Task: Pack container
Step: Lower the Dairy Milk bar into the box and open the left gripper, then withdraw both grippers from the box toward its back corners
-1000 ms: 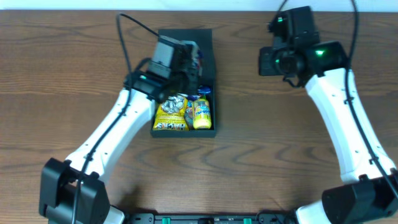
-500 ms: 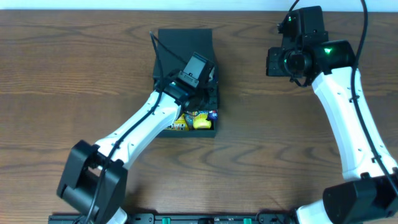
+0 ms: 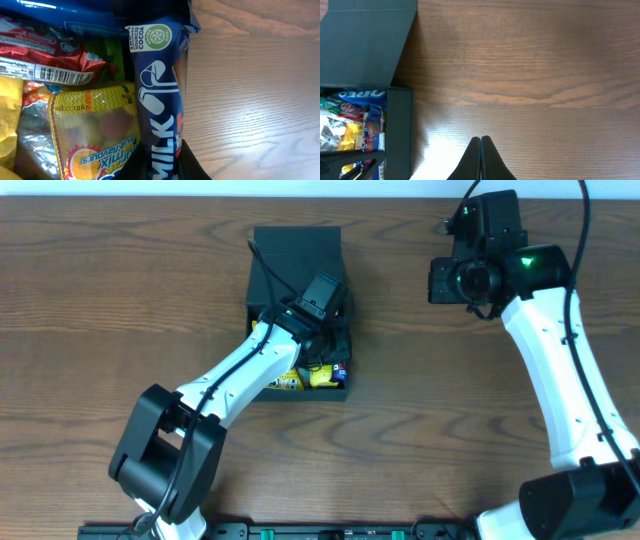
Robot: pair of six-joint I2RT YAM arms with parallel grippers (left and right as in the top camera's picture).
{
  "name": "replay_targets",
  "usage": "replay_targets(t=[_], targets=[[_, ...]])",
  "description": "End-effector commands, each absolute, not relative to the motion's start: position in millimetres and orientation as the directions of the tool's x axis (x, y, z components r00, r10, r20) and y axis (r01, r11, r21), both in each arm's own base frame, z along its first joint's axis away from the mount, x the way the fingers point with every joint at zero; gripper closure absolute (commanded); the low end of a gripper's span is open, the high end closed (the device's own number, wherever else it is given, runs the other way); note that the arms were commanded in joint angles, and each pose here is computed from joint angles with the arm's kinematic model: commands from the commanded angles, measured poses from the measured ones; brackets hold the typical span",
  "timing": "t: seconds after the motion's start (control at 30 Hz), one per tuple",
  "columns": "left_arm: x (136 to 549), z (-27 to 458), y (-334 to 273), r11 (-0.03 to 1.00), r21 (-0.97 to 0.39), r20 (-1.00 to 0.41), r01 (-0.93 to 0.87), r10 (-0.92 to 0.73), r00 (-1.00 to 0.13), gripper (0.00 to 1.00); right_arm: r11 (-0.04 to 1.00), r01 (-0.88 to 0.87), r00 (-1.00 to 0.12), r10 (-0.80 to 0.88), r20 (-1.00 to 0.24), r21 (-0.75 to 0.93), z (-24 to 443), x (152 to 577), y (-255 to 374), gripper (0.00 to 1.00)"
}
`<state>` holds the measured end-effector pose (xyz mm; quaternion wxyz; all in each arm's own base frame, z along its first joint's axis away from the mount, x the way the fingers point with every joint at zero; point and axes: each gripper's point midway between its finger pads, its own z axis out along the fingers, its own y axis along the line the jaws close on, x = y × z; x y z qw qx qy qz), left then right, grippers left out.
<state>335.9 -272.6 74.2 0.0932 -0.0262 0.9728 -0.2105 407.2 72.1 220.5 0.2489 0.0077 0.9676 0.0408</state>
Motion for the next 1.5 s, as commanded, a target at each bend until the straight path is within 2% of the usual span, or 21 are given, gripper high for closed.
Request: replay_targets(t=[0.0,0.03,0.07,0.17,0.33,0.6,0.73,0.83,0.9,0.93,1.0,1.03,1.07,1.17,1.3,1.4,1.47], targets=[[336.8,68.4,-271.1,0.917,-0.398,-0.158,-0.023,-0.093,-0.983,0.89,0.998,-0.011,-0.869,0.024,-0.495,0.069,225.8,408.8,69.1,0.99],[336.8,68.5,-271.2,0.917,-0.398,-0.161,-0.015,-0.086,-0.983,0.50,0.998,-0.011,-0.869,0.024,-0.494,0.069,225.7,408.6,69.1,0.99],[337.7,69.0,-271.1,0.918,-0.397,-0.170,0.000,-0.073,-0.983,0.06,0.998,-0.011,-0.870,0.024,-0.492,0.069,225.4,408.1,69.0,0.99],[342.0,74.8,-272.5,0.908,-0.417,-0.192,0.034,-0.052,-0.980,0.05,0.998,-0.011,-0.874,0.023,-0.486,0.068,224.6,406.7,68.9,0.99],[354.7,110.5,-264.0,0.887,-0.456,-0.275,0.076,-0.059,-0.960,0.05,0.998,-0.010,-0.880,0.023,-0.475,0.066,223.1,404.0,68.5,0.99],[377.0,212.7,-216.1,0.848,-0.511,-0.500,0.144,-0.157,-0.851,0.05,0.989,-0.060,-0.895,0.006,-0.446,0.134,221.0,396.1,87.5,0.98],[381.3,263.0,-176.5,0.873,-0.412,-0.676,0.262,-0.100,-0.730,0.05,0.980,-0.121,-0.901,-0.043,-0.431,0.156,218.7,387.7,112.2,0.98],[391.4,275.9,-131.4,0.925,-0.315,-0.739,0.212,-0.099,-0.667,0.05,0.975,-0.159,-0.904,-0.081,-0.419,0.154,209.4,384.7,128.4,0.98],[399.0,267.5,-104.2,0.951,-0.262,-0.739,0.164,-0.089,-0.668,0.04,0.973,-0.170,-0.910,-0.095,-0.403,0.153,196.7,385.0,134.8,0.99],[402.2,261.2,-93.3,0.958,-0.249,-0.731,0.143,-0.089,-0.677,0.13,0.975,-0.160,-0.915,-0.087,-0.394,0.156,188.8,386.9,136.1,0.99],[411.0,241.8,-73.7,0.965,-0.247,-0.695,0.083,-0.117,-0.710,0.70,0.977,-0.131,-0.923,-0.059,-0.379,0.168,169.7,393.3,137.8,0.99],[415.2,229.1,-65.5,0.968,-0.247,-0.671,0.055,-0.130,-0.730,0.89,0.974,-0.127,-0.928,-0.050,-0.370,0.186,160.3,396.2,140.7,0.99],[419.2,215.8,-58.6,0.969,-0.245,-0.645,0.030,-0.140,-0.751,0.94,0.967,-0.129,-0.932,-0.043,-0.359,0.220,150.3,399.2,145.8,0.99],[432.2,170.7,-43.2,0.970,-0.241,-0.565,-0.031,-0.166,-0.808,0.94,0.911,-0.156,-0.951,-0.034,-0.307,0.382,125.5,406.4,169.3,0.99],[461.6,121.4,-44.9,0.963,-0.268,-0.531,-0.032,-0.175,-0.829,0.94,0.823,-0.132,-0.968,0.012,-0.250,0.552,97.3,425.1,190.8,0.99],[477.8,93.4,-59.7,0.912,-0.405,-0.473,-0.062,-0.268,-0.839,0.94,0.752,-0.082,-0.978,0.066,-0.198,0.654,79.7,438.9,197.6,0.98],[484.0,69.9,-62.7,0.835,-0.528,-0.368,-0.154,-0.388,-0.845,0.94,0.698,-0.027,-0.983,0.111,-0.145,0.716,66.4,447.9,198.8,0.99]])
